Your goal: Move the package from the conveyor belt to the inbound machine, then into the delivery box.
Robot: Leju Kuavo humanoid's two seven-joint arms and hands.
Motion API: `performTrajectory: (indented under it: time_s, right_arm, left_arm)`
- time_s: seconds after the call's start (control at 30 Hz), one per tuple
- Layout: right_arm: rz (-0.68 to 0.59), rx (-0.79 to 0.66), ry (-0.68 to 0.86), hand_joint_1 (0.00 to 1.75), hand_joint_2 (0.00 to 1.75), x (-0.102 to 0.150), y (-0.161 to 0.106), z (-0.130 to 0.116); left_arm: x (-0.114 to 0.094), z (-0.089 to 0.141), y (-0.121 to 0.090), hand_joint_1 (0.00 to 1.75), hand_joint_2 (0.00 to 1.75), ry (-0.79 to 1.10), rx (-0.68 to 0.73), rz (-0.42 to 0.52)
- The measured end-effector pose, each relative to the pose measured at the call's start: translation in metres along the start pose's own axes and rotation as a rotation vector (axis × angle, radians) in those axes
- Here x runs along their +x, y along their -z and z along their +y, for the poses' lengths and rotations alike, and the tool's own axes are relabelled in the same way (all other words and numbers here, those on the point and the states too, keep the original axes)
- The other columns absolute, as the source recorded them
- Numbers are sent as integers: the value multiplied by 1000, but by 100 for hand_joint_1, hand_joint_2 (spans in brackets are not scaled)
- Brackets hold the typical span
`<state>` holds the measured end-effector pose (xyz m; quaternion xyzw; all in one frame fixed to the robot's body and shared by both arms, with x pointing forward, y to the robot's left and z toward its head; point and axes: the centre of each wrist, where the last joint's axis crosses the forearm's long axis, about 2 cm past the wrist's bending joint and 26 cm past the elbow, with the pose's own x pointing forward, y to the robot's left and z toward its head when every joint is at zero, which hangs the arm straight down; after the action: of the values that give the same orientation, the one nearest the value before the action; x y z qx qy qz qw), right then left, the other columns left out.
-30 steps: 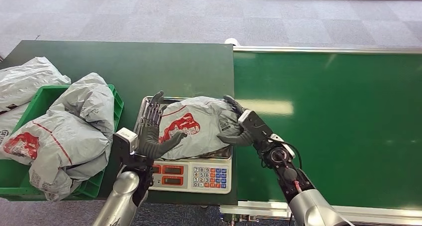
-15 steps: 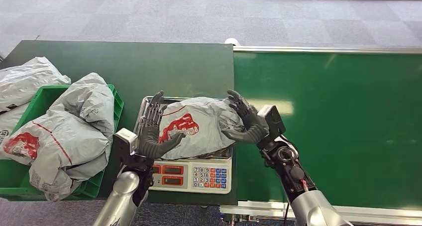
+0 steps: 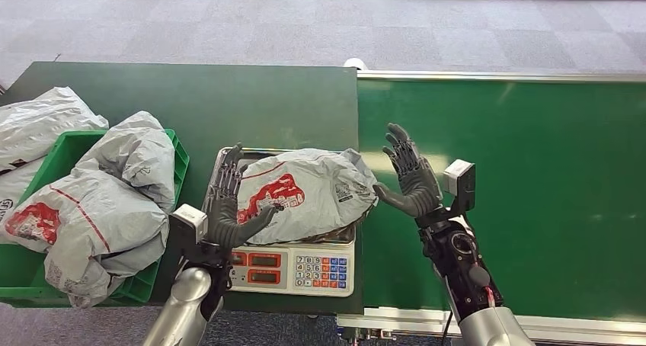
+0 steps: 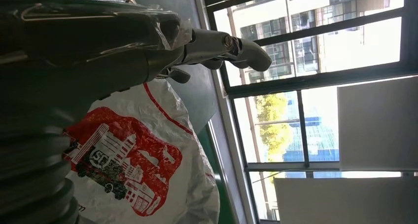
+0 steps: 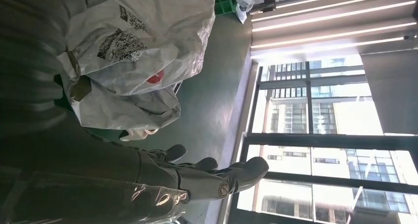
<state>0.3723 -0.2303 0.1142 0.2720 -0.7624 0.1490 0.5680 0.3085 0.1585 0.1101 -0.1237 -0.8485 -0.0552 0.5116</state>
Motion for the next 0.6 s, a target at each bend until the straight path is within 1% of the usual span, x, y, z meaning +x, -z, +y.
performTrajectory:
  time_s: [0.2,0.43,0.6]
  right_arm:
    - [-9,-44,-6,0,175,0,-8,-5]
    - [11,-194,-58,0,175,1,-25,-25]
    - [35,-250,-58,0,175,-6,-48,-29]
  left_arm:
    - [-1,2,-4,0,175,17,6,1]
    - [0,4,-1,0,175,85,1,-18]
    - [0,3,0,0,175,96,-19,-16]
